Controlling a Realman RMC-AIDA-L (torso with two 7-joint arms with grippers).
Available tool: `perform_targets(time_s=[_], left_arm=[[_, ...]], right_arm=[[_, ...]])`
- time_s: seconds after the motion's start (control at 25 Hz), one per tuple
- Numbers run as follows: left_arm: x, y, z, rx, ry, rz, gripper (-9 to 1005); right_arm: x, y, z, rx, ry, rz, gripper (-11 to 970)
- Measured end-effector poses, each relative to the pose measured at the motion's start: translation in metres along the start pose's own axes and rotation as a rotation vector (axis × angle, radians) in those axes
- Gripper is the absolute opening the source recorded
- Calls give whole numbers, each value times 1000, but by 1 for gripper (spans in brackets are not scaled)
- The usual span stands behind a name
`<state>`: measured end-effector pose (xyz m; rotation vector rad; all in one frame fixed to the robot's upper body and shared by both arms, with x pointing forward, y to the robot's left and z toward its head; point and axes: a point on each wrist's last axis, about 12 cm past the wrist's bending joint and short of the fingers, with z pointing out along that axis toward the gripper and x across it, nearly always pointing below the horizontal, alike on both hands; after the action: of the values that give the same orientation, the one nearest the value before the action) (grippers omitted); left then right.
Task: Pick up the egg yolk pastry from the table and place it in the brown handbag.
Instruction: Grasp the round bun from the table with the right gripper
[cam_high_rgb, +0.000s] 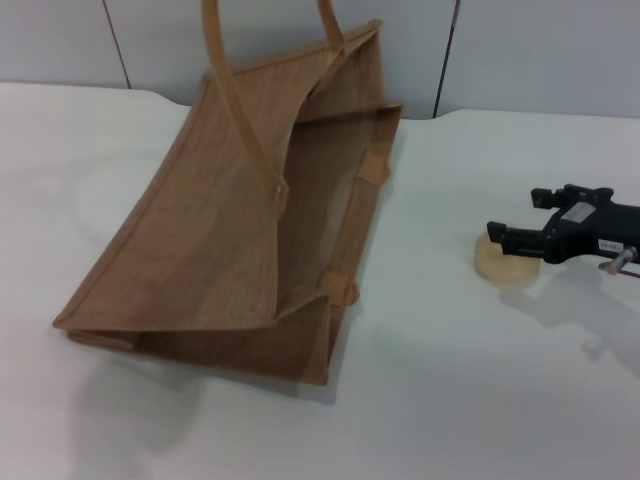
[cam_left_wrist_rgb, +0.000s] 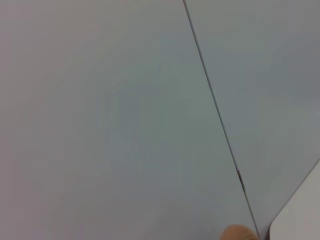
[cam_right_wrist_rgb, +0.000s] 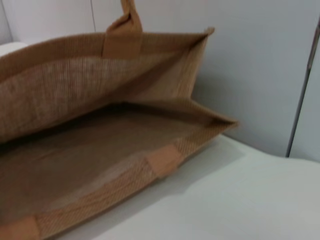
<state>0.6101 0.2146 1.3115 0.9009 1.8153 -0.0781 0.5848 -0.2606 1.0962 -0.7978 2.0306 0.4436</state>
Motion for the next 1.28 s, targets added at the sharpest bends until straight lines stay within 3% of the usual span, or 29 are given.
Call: perform_targets(time_s=[0.32, 1.28], left_arm=[[-3, 0, -1, -8, 9, 14, 117], [-9, -4, 2, 5, 3, 34, 116]], right_arm=[[-6, 4, -2, -64, 36, 4, 878], [11, -10, 29, -20, 183, 16, 841]])
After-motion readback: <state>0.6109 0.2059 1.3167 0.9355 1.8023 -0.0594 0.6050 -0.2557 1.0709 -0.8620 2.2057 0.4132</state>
